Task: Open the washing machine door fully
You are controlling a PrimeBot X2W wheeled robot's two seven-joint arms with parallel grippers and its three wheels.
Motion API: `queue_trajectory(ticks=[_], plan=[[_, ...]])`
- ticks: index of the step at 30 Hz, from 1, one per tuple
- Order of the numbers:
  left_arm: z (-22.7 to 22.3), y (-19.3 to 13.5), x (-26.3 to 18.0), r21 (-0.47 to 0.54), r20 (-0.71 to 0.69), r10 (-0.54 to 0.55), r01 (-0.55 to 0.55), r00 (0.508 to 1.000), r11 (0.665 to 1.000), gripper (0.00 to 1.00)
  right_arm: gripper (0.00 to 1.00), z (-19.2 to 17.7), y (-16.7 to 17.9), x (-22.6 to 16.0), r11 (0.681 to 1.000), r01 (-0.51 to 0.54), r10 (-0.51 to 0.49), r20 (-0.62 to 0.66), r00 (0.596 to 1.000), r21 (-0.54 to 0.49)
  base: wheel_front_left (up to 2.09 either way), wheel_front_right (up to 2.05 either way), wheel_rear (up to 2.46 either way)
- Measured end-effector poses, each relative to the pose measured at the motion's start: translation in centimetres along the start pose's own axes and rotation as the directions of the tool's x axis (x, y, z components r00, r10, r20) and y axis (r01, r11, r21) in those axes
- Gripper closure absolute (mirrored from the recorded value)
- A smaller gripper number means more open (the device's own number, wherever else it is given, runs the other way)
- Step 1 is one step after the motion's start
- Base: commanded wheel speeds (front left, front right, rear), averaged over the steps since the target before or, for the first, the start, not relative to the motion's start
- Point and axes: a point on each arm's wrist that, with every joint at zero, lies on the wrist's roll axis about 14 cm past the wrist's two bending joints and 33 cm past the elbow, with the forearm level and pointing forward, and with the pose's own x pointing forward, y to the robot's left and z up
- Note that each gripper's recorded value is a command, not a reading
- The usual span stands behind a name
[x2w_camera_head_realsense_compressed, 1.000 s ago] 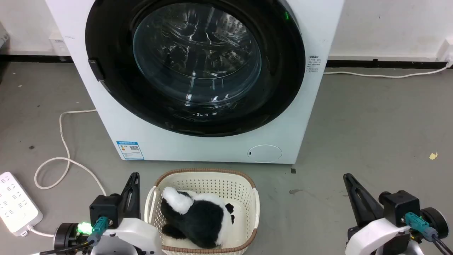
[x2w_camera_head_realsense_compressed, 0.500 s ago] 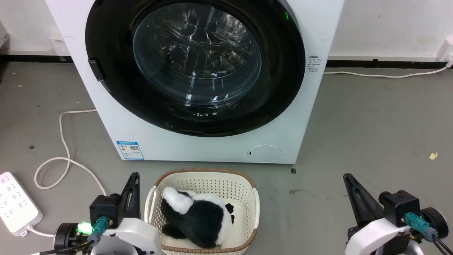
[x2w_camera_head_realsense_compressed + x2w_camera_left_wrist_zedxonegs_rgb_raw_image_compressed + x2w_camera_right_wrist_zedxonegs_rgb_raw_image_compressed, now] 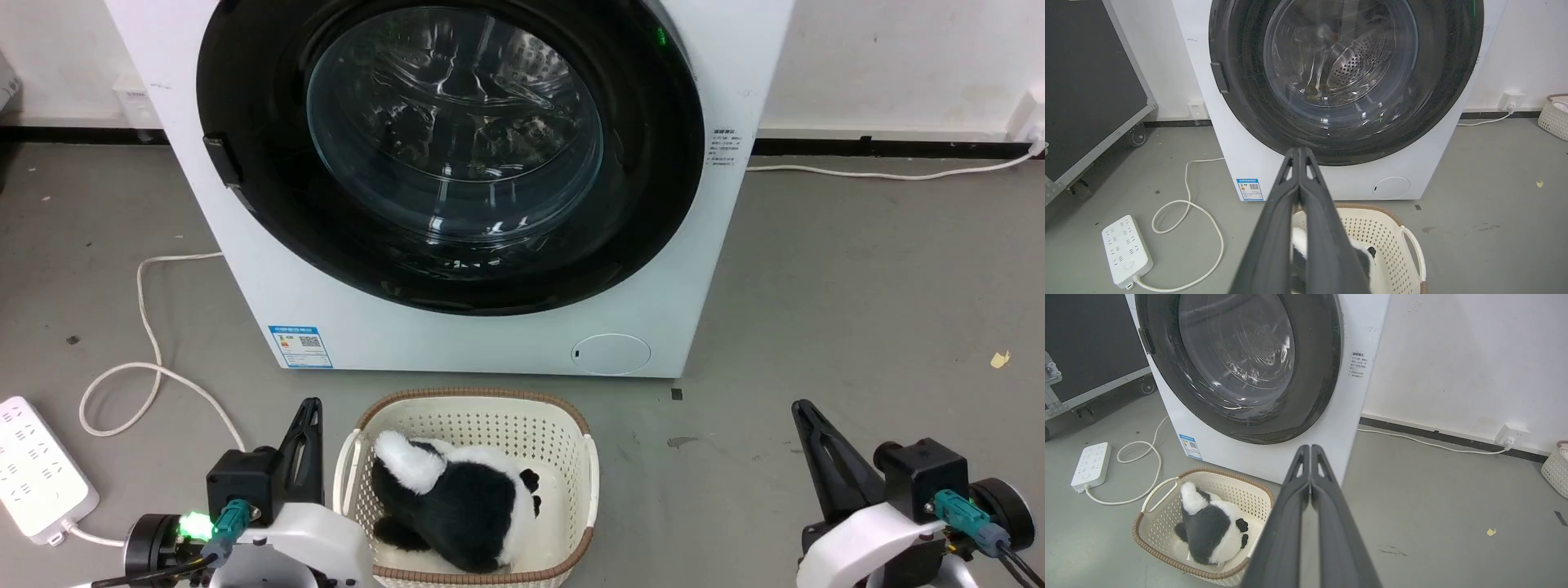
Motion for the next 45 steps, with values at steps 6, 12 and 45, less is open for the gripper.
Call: queue_trajectory(ticks=[6,12,45], plan=[[0.0,0.0,0.0,0.0,0.0,0.0,0.0,1.0,1.0,1.0,1.0,0.0,0.0,0.0,1.0,0.0,0.0,0.0,1.0,0.0,0.0,0.0,0.0],[0.0,0.0,0.0,0.0,0.0,0.0,0.0,1.0,1.0,1.0,1.0,0.0,0.0,0.0,1.0,0.0,0.0,0.0,1.0,0.0,0.0,0.0,0.0],[-1.5,-0.6,1.1,-0.022,-0.013,-0.001,0.001,1.0,1.0,0.0,0.0,0.7,-1.1,2.4,0.999,-0.009,0.007,0.056,0.998,0.049,0.0,0.0,0.0]])
